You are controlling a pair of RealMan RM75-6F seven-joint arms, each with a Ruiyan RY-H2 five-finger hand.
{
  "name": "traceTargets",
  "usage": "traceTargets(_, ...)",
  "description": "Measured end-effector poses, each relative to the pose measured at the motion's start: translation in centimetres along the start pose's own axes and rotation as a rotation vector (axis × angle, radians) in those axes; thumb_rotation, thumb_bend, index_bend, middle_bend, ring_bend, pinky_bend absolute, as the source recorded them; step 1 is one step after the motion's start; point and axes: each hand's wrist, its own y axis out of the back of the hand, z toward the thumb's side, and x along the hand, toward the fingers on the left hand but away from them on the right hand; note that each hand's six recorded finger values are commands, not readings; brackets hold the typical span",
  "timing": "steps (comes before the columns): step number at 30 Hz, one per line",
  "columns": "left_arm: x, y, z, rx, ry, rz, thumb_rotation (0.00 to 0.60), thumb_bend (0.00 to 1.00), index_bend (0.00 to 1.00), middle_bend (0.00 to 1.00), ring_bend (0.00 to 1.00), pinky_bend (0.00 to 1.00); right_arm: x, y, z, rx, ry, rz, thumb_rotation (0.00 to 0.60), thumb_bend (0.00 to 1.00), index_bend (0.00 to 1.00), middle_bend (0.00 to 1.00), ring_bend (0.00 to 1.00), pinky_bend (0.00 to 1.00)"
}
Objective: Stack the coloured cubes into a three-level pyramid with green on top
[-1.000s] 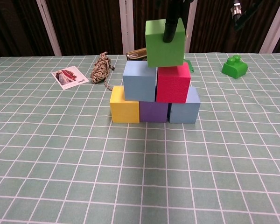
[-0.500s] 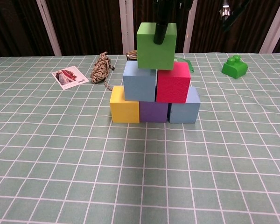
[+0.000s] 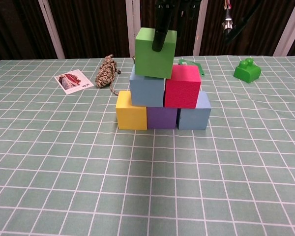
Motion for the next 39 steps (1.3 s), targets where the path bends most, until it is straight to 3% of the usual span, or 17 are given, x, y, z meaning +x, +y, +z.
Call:
traceTargets(14, 0.0, -0.1, 0.1, 0.006, -0.002, -0.004, 0.6, 0.07, 0.05, 0.07, 0.02, 0.03, -0.3, 0.1, -0.6, 0.045, 0.025, -0.021, 0.6, 0.29, 0.0, 0.43, 0.28, 0.0)
traceTargets(39, -0.1, -0.3, 0.2, 0.014, -0.003, -0.004, 0.6, 0.07, 0.05, 0.07, 0.02, 0.03, -0.6, 0.3, -2.0, 0.053, -0.013, -0.015, 0.6, 0.29, 0.0, 0.43, 0.28, 0.0)
